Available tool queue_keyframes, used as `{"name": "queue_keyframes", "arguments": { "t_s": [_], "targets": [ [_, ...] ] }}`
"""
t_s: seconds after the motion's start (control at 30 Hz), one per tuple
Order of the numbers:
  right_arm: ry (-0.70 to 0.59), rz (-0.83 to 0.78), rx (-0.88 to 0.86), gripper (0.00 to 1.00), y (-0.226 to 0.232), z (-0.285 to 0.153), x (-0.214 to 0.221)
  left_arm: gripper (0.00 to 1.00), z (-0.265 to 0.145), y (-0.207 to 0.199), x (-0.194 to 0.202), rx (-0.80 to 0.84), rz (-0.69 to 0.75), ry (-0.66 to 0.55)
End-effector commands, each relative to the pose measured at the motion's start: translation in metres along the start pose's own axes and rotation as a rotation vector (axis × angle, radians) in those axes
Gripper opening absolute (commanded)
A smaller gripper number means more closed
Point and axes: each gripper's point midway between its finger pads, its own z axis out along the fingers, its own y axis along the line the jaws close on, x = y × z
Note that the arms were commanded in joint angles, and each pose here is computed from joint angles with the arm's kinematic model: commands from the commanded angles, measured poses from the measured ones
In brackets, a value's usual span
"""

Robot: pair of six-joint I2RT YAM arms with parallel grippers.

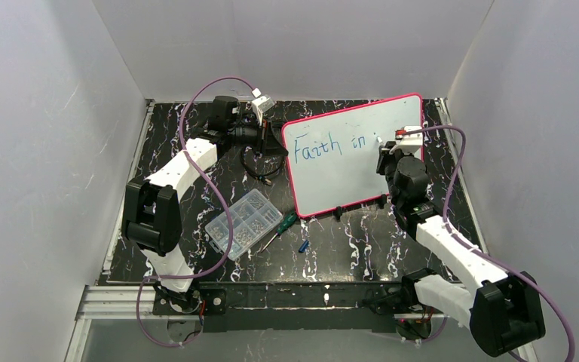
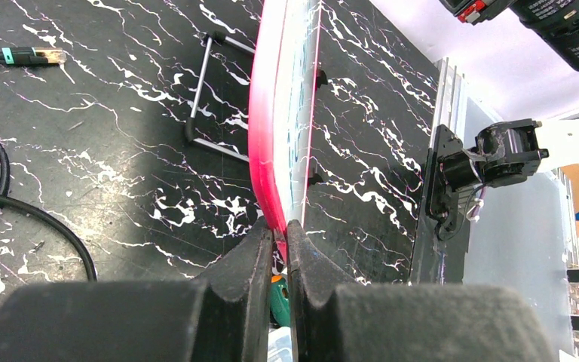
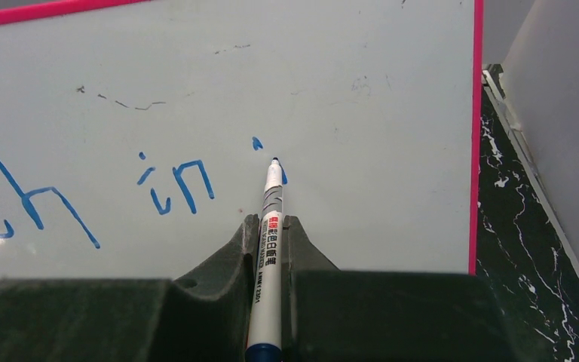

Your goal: Write a sentence on the whiteboard

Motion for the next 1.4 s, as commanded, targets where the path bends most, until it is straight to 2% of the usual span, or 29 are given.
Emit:
{"name": "queue_keyframes", "arguments": {
  "t_s": [0.0,0.23,0.47,0.73,1.1,1.37],
  "targets": [
    [-0.094,0.024,-0.045,0.01,0.011,0.008,-0.038,0.00,-0.006,-0.025,-0.011,0.050,0.055,-0.008],
    [-0.099,0.029,-0.059,0.01,0.014,0.010,-0.041,0.00,-0.006,-0.025,-0.011,0.049,0.055,-0.009],
    [-0.126,0.026,0.003,0.01,-0.001,-0.003,-0.049,0.00,-0.006,-0.025,-0.010,0.049,0.051,-0.007],
    [-0.106,0.006,0.061,0.01,-0.011,0.003,-0.040,0.00,-0.006,-0.025,-0.011,0.049,0.052,-0.008],
    [-0.063,-0.004,0.031,0.01,-0.005,0.009,-0.026,0.00,-0.007,-0.026,-0.012,0.052,0.056,-0.010],
    [0.002,0.032,-0.001,0.01,-0.003,-0.003,0.004,0.00,-0.007,-0.027,-0.012,0.052,0.054,-0.010]
  ]
}}
